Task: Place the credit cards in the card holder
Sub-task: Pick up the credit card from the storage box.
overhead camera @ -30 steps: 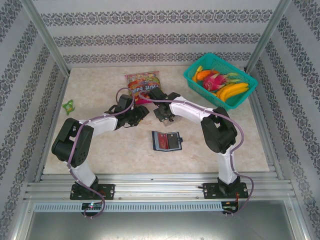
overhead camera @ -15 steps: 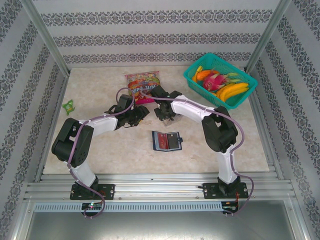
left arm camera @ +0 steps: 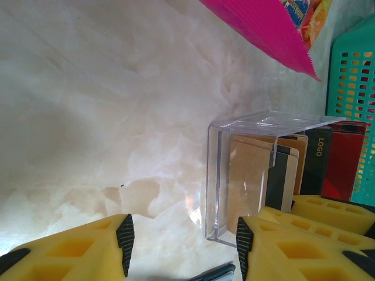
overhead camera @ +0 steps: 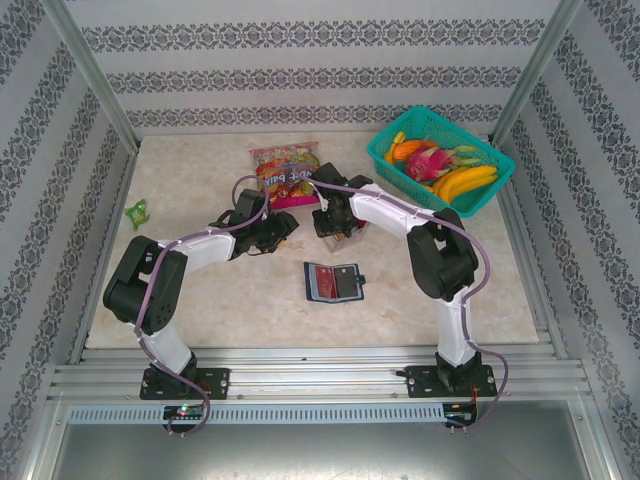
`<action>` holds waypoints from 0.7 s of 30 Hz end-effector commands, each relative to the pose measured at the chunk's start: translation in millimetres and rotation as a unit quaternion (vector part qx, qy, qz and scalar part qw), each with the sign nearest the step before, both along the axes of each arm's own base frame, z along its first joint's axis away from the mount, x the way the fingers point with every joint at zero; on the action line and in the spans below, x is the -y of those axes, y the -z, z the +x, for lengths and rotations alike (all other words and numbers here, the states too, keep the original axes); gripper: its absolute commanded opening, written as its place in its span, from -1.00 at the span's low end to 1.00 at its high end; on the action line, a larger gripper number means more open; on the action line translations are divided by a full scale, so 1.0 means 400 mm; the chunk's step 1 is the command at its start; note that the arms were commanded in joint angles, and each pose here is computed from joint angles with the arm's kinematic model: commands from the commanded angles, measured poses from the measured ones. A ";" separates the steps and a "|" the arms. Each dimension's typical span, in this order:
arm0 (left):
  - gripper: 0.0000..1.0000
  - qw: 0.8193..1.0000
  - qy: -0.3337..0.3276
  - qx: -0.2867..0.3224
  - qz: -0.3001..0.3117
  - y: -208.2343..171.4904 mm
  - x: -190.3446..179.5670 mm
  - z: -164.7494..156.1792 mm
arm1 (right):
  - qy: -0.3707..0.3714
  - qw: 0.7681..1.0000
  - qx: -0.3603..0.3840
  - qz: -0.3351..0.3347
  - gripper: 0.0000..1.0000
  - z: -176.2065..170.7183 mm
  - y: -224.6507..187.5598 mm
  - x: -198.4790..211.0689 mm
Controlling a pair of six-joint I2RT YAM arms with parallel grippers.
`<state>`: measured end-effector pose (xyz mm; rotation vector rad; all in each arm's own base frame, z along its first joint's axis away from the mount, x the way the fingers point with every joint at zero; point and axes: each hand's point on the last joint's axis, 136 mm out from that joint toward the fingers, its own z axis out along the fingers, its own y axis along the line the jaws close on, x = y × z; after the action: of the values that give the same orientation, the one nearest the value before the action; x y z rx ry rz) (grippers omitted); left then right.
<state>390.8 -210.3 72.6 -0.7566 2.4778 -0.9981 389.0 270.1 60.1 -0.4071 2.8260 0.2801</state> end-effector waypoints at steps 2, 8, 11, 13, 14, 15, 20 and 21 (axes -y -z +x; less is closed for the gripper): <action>0.04 1.000 -0.002 0.005 -0.008 -0.030 -0.002 0.004 | 0.008 0.999 -0.021 0.036 -0.34 -0.007 -0.007 -0.017; 0.04 1.000 -0.003 0.006 -0.008 -0.033 -0.002 0.005 | 0.012 0.998 -0.018 0.058 -0.35 -0.008 -0.037 -0.019; 0.05 1.000 -0.002 0.006 -0.009 -0.034 -0.003 0.005 | 0.016 0.998 -0.015 0.062 -0.36 -0.006 -0.044 -0.017; 0.04 1.000 -0.003 0.005 -0.009 -0.033 -0.002 0.004 | 0.017 0.998 -0.015 0.063 -0.37 -0.006 -0.044 -0.016; 0.05 1.000 -0.002 0.005 -0.009 -0.033 -0.003 0.005 | 0.018 0.998 -0.015 0.064 -0.37 -0.005 -0.044 -0.015; 0.05 1.000 -0.002 0.006 -0.009 -0.034 -0.002 0.004 | 0.019 0.998 -0.014 0.064 -0.37 -0.006 -0.043 -0.014; 0.05 1.000 -0.003 0.005 -0.009 -0.032 -0.002 0.003 | 0.023 0.997 -0.009 0.069 -0.37 -0.004 -0.056 -0.009; 0.05 1.000 -0.003 0.005 -0.009 -0.032 -0.002 0.003 | 0.024 0.997 -0.008 0.070 -0.37 -0.003 -0.059 -0.009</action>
<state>389.9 -209.9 71.6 -0.7595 2.4830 -0.9946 387.8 273.9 64.7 -0.3455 2.8363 0.4118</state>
